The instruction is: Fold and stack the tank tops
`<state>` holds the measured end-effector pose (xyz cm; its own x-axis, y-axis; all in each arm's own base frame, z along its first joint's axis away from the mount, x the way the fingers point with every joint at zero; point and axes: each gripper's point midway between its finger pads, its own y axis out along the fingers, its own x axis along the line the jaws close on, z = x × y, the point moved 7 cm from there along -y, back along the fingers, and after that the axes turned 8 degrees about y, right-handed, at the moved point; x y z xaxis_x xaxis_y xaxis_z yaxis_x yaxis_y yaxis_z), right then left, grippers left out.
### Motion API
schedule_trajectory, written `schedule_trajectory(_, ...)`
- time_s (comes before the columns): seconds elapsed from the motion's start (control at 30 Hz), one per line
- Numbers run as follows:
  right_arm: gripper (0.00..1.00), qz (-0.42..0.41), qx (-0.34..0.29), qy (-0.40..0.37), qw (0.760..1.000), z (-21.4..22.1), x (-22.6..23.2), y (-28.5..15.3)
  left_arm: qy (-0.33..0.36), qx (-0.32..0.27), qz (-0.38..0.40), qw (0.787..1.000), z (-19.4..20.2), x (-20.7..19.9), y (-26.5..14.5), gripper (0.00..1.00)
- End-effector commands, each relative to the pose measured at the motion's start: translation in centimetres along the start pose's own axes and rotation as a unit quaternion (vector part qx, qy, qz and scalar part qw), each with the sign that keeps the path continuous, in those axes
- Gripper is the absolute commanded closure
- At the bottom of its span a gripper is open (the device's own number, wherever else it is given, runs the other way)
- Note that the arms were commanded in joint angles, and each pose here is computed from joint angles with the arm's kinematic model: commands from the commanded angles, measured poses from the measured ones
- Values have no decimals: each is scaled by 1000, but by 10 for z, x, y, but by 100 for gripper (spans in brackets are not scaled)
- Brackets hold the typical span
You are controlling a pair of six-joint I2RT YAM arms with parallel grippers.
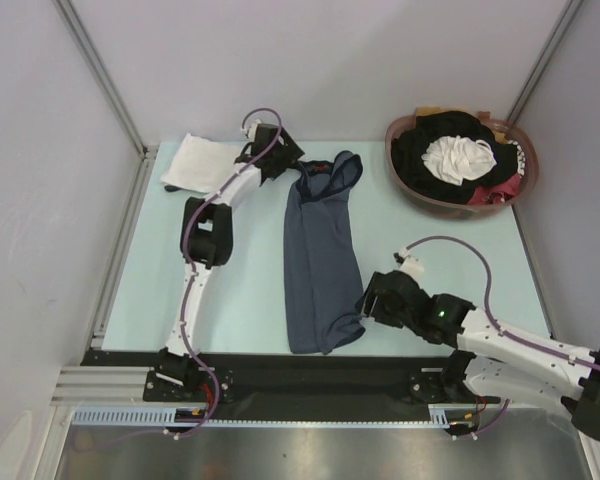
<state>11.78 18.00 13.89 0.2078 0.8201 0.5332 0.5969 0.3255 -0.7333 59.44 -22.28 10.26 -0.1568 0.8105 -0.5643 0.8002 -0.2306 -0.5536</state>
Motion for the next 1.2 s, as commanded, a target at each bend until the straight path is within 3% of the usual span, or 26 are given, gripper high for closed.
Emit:
schedule_trajectory(0.0,37,-5,-52,-31,998,-41,4,-3,38,-56,54,996,-74,-31,-64,13)
schedule_trajectory(0.03,36,-16,-49,-73,996,-49,4,0,48,-46,55,996,-75,-29,-70,12)
schedule_trajectory(0.1,37,-27,-41,-54,997,-77,7,13,62,-38,69,995,-85,-28,-89,9)
schedule_trajectory(0.17,39,-50,-33,-84,995,-95,9,24,97,-16,99,990,-89,-35,-117,8)
schedule_trajectory(0.23,41,-58,-29,-76,995,-116,14,39,118,17,87,989,-71,-22,-130,8)
schedule_trajectory(0.27,42,-70,-29,-92,993,-123,16,45,121,0,100,988,-78,-32,-158,7)
schedule_trajectory(0.3,43,-85,-39,-87,992,-137,21,50,118,35,81,989,-50,-6,-158,6)
schedule_trajectory(0.33,43,-87,-34,-89,992,-144,26,61,125,-5,112,986,-60,-19,-186,6)
schedule_trajectory(0.37,44,-94,-32,-92,991,-151,31,68,119,28,91,988,-29,7,-185,4)
schedule_trajectory(0.43,46,-95,-28,-85,991,-169,42,91,115,9,109,987,-25,8,-209,4)
schedule_trajectory(0.53,46,-113,-24,-76,990,-187,61,114,108,49,113,986,11,23,-217,5)
schedule_trajectory(0.67,45,-98,-11,-68,993,-197,64,163,119,92,103,983,57,35,-219,9)
schedule_trajectory(0.73,49,-90,-2,-66,994,-200,66,177,124,93,105,982,70,35,-217,11)
schedule_trajectory(0.87,54,-69,1,-68,995,-209,65,212,117,118,101,981,87,44,-192,35)
schedule_trajectory(0.9,55,-60,5,-69,996,-211,64,223,120,124,97,980,89,46,-186,36)
schedule_trajectory(1.17,57,-34,12,-60,998,-219,50,248,114,154,75,979,107,57,-153,33)
